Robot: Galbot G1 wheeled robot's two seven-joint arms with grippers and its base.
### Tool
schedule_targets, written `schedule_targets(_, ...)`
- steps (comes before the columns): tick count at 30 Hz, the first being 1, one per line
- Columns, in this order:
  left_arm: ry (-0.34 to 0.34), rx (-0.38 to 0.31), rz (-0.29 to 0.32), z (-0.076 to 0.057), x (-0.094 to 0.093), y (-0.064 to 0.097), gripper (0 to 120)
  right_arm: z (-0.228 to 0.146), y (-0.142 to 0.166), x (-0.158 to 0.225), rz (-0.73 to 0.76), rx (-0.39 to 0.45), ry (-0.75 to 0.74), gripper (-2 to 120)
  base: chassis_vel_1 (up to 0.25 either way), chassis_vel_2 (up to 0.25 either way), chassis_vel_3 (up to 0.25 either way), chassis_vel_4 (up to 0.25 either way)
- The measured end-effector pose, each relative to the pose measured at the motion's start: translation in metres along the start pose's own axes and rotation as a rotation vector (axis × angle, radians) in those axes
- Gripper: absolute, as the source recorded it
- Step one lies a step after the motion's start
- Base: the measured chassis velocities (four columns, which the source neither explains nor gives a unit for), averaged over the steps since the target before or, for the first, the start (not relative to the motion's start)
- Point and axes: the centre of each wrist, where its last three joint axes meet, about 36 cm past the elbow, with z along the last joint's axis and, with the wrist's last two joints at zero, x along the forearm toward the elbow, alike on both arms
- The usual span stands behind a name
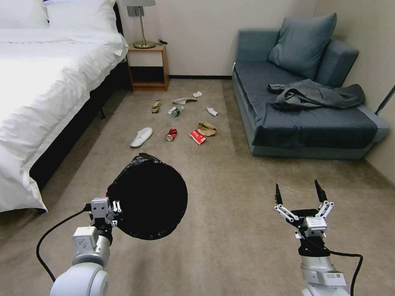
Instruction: Pick up the trash bin, then pick up the garbage on the floor and place it into the trash bin.
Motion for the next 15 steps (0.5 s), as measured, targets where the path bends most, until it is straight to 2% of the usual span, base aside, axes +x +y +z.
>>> schedule_targets(15, 0.001, -0.01, -0.002, 0.0041, 0.0014, -0.0021, 2, -0.0012, -0.0041, -0.0008, 0.011, -0.006, -0.006, 100, 0.0, 0.0, 0.0, 0.0)
